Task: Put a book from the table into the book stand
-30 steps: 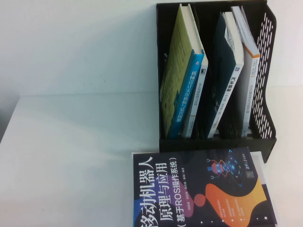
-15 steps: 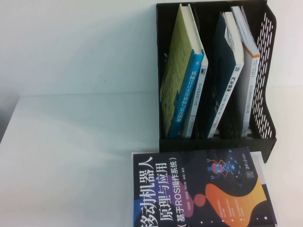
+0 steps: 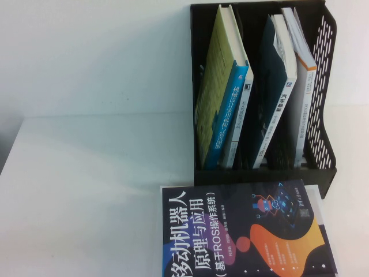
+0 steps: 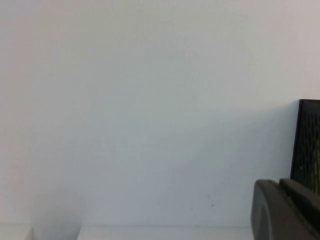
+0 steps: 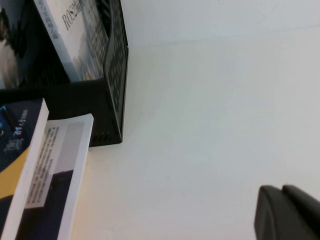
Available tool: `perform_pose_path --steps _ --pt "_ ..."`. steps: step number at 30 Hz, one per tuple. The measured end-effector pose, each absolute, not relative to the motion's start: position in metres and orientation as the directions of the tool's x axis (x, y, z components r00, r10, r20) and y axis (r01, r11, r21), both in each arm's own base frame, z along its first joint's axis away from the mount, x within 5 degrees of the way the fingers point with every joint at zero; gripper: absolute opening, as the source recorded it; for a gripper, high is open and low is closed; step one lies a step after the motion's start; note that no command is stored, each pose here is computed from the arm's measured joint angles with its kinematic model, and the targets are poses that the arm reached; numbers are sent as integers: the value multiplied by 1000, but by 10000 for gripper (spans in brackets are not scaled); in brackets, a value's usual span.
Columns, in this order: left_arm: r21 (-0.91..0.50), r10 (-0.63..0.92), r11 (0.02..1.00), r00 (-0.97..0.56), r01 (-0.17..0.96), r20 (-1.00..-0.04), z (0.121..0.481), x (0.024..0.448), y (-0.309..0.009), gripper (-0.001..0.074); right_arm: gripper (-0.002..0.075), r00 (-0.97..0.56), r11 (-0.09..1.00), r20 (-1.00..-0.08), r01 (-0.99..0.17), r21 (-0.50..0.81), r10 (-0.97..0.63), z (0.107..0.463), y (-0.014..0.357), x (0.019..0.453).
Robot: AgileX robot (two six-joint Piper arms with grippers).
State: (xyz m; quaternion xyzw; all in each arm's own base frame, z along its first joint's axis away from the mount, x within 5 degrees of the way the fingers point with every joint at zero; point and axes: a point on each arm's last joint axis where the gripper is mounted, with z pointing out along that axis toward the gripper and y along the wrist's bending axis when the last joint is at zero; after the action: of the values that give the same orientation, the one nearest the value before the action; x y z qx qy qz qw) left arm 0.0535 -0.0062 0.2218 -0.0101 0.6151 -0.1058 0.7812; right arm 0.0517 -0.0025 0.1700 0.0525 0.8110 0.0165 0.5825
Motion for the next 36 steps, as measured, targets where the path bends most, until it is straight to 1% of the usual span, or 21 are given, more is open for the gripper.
perform_pose_path --steps 5,9,13,15,17,19,22,26,28,31,36 --pt "-186 -218 969 214 162 -952 222 53 -6 -4 -3 -316 994 -943 66 86 103 170 -3 52" --pt "-230 -265 958 214 174 -940 222 53 -6 -4 -3 -316 996 -946 67 59 77 170 -3 52" --pt "-249 -302 947 302 202 -904 231 51 -6 -4 -3 -280 997 -958 62 56 71 173 -3 53" --pt "-246 -309 945 347 214 -885 236 49 -5 -4 -3 -195 997 -979 49 56 64 180 -3 55" --pt "-246 -313 944 368 219 -875 238 48 -5 -4 -3 -56 998 -997 30 58 60 192 -2 57" --pt "-245 -314 944 373 220 -873 239 48 -5 -4 -3 83 998 -995 11 58 57 205 -1 56" --pt "-243 -316 943 387 225 -867 249 45 -5 -4 -3 286 998 -957 -17 54 56 224 1 53" --pt "-238 -317 943 410 233 -855 276 38 -4 -4 -3 502 997 -862 -55 52 73 244 2 44" --pt "-238 -317 943 403 233 -859 292 32 -4 -4 -3 569 997 -818 -68 49 79 250 3 40" --pt "-243 -311 944 349 223 -884 315 22 -3 -4 -3 642 996 -761 -80 45 87 257 3 35" --pt "-250 -299 946 258 204 -919 354 15 -2 -4 -3 679 994 -726 -88 65 108 260 2 32"
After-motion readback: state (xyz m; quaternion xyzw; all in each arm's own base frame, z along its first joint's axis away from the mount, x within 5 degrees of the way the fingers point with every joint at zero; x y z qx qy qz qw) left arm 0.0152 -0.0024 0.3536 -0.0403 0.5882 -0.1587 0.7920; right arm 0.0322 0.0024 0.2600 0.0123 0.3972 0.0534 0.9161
